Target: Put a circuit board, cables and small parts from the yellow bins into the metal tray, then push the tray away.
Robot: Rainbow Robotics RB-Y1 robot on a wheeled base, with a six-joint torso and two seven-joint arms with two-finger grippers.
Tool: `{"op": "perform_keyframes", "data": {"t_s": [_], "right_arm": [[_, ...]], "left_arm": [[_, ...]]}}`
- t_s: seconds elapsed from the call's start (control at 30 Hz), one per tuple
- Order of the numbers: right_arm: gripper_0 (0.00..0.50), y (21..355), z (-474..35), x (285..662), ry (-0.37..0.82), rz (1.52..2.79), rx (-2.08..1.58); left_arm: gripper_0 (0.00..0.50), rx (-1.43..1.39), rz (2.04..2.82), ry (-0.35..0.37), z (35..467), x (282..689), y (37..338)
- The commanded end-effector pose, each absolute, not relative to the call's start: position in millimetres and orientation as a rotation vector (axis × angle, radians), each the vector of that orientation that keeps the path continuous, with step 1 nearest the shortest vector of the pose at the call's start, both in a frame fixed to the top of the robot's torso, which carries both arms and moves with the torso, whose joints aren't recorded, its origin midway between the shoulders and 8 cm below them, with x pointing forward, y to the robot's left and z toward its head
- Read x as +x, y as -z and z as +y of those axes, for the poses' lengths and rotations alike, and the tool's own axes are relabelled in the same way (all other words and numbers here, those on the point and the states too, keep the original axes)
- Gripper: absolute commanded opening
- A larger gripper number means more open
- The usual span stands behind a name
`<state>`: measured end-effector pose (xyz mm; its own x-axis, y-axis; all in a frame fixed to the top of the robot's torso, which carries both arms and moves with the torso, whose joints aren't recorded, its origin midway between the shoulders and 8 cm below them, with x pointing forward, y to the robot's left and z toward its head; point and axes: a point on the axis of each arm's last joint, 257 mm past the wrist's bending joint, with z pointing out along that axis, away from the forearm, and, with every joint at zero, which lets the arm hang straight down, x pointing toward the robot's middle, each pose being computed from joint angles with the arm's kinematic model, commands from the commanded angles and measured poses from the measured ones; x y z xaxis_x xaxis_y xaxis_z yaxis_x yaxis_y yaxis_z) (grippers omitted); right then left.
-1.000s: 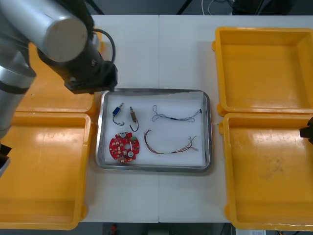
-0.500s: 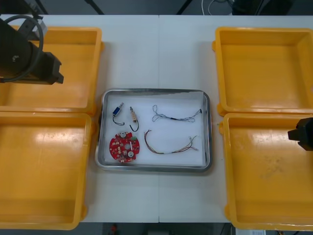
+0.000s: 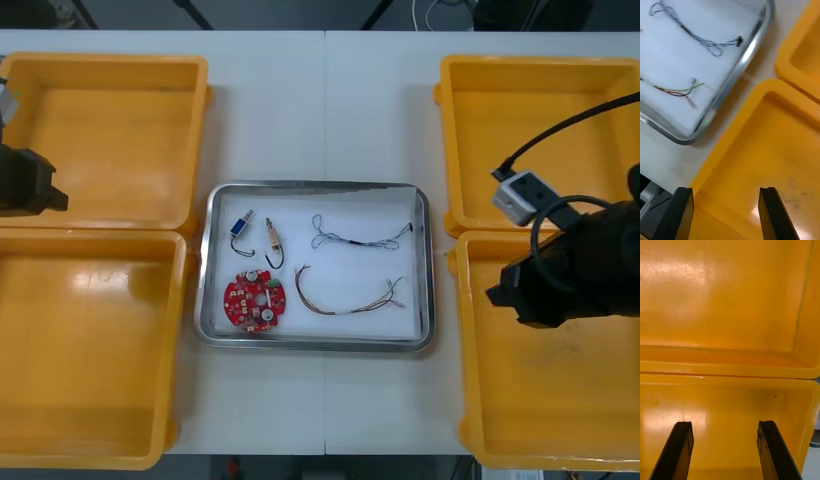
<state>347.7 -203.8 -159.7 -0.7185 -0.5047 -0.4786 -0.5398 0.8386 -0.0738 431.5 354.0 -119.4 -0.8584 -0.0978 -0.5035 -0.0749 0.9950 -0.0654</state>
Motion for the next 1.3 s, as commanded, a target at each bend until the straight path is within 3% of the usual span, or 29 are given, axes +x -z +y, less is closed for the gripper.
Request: {"op": "perform_keyframes", "data": {"t_s": [0.03, 0.23, 0.57, 0.9, 1.3], "right_arm": [[0.500, 157.3, -174.1, 340.7, -0.042, 2.474, -0.959], [0.500, 173.7, -143.9, 336.3, 0.038, 2.433, -1.197], [0.500, 197.9, -104.5, 351.4, 0.210, 2.247, -1.660], [0.500, 228.8, -44.7, 355.0, 0.270, 2.082, -1.879], [0.500, 273.0, 15.2, 350.4, 0.229, 1.964, -1.958]], "left_arm": [[0.500, -0.140, 2.601, -0.003, 389.7, 410.3, 116.2], [0.500, -0.147, 2.635, -0.019, 399.6, 391.5, 133.1], [0.500, -0.150, 2.709, -0.030, 402.0, 362.6, 163.3], [0.500, -0.124, 2.722, -0.026, 400.1, 358.3, 167.5], [0.500, -0.066, 2.723, -0.030, 398.1, 358.6, 167.1]]}}
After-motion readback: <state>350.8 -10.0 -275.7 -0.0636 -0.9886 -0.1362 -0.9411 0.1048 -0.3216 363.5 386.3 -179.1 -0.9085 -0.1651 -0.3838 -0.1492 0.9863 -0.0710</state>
